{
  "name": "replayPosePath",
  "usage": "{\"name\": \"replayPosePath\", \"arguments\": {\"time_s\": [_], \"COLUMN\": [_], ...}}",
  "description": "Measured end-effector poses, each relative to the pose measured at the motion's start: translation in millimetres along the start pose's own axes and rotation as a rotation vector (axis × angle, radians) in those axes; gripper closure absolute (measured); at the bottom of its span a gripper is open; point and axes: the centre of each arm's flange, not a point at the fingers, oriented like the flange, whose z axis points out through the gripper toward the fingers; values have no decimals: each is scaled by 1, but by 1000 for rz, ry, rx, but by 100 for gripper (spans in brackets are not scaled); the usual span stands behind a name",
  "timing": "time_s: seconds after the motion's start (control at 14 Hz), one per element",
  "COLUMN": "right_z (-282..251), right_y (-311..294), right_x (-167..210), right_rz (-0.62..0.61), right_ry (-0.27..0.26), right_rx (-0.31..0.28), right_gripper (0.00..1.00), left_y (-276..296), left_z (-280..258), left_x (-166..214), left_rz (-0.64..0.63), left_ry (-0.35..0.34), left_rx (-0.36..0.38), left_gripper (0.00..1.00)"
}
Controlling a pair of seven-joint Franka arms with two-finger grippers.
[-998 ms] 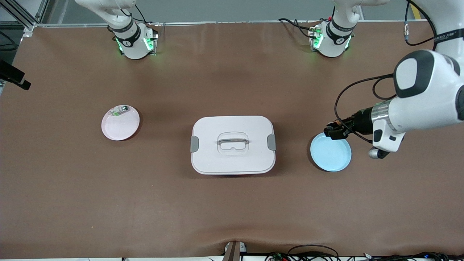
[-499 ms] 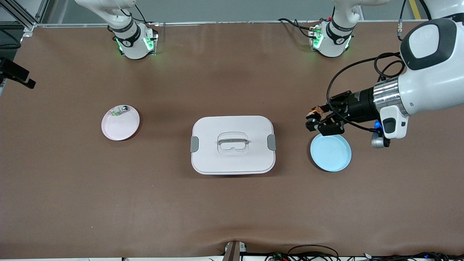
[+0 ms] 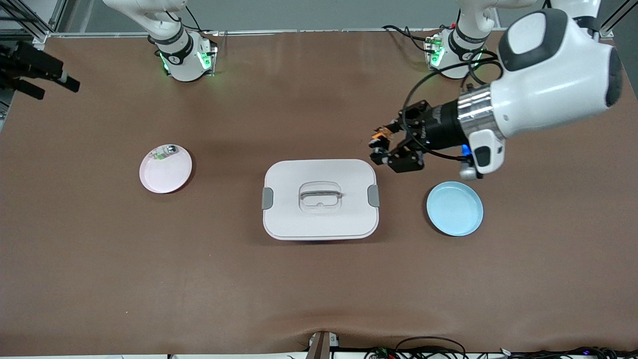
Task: Transfer orange switch to right arm and place
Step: 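Lift the orange switch with the left gripper toward the box, then hold the switch with the left gripper while the right gripper approaches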
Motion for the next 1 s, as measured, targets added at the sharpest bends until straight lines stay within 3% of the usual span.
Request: {"name": "replayPosePath", "arguments": {"time_s": [0.36, 0.64, 1.0], "right_z": [22, 31, 38], "right_y": [-31, -80, -111], "right_x": [-15, -30, -33], "right_rz": [24, 57, 69], "right_ry": [56, 82, 101], "right_rx": [148, 210, 245], "right_gripper": [0, 0, 0], "left_y": [-10, -21, -30], "left_z": [63, 101, 126], "left_x": [-63, -93, -108], "left_rz": [-67, -97, -109], "left_ry": [-30, -19, -7], "left_rx": [-38, -52, -51], "left_gripper": [28, 28, 28]}}
